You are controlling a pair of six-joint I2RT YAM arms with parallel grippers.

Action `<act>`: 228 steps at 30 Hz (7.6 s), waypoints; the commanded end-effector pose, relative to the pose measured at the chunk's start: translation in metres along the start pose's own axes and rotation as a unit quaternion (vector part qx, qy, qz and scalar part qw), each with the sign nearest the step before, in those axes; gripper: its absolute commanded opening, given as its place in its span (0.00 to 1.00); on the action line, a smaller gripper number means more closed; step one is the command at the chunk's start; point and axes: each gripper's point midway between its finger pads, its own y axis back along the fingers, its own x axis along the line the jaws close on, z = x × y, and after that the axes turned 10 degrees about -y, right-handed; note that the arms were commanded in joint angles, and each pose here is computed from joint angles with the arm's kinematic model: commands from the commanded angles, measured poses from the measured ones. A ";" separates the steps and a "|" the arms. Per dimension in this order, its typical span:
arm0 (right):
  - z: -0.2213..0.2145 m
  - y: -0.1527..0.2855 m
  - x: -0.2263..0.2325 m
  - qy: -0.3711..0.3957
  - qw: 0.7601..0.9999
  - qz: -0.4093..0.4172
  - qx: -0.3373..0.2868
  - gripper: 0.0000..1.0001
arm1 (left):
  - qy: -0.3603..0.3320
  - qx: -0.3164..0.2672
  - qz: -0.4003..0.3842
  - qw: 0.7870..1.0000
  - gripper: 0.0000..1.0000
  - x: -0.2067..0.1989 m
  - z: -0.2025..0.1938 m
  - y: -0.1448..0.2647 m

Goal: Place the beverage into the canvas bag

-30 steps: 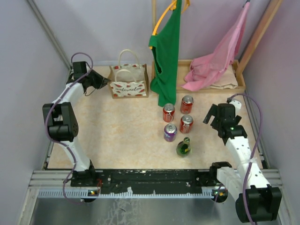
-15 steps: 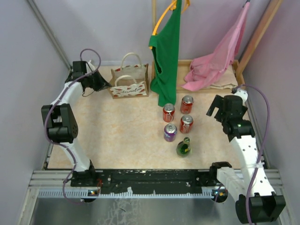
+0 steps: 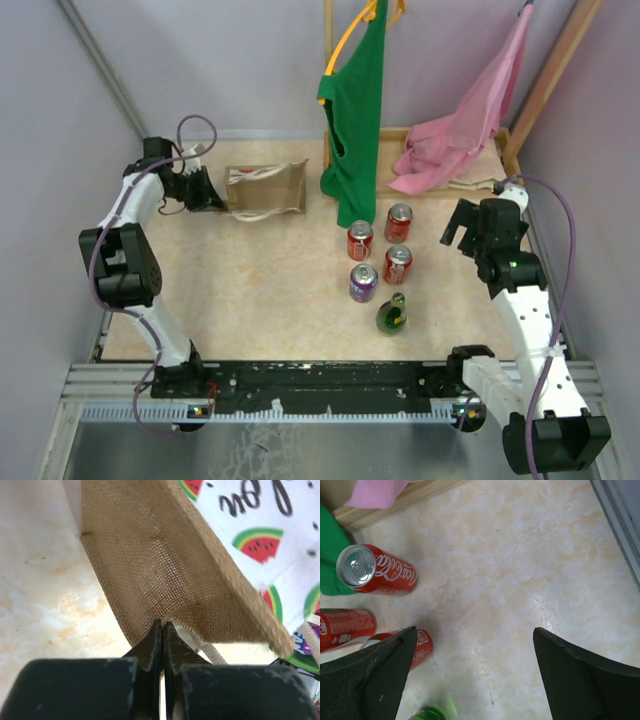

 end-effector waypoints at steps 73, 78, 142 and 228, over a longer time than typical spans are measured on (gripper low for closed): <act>-0.002 0.000 0.033 0.050 0.991 0.046 0.113 0.99 | -0.463 0.136 -0.288 0.827 0.00 -0.174 -0.048 -0.007; -0.005 -0.002 0.033 0.050 0.991 0.046 0.117 0.99 | -0.483 0.129 -0.293 0.815 0.00 -0.177 -0.054 0.001; -0.033 0.000 0.035 0.055 0.989 0.043 0.133 0.99 | -0.121 0.134 -0.088 0.980 0.46 -0.153 -0.063 -0.021; -0.047 -0.105 0.148 0.229 0.906 -0.028 0.355 0.78 | -0.220 0.027 -0.122 0.967 0.83 -0.196 -0.011 -0.006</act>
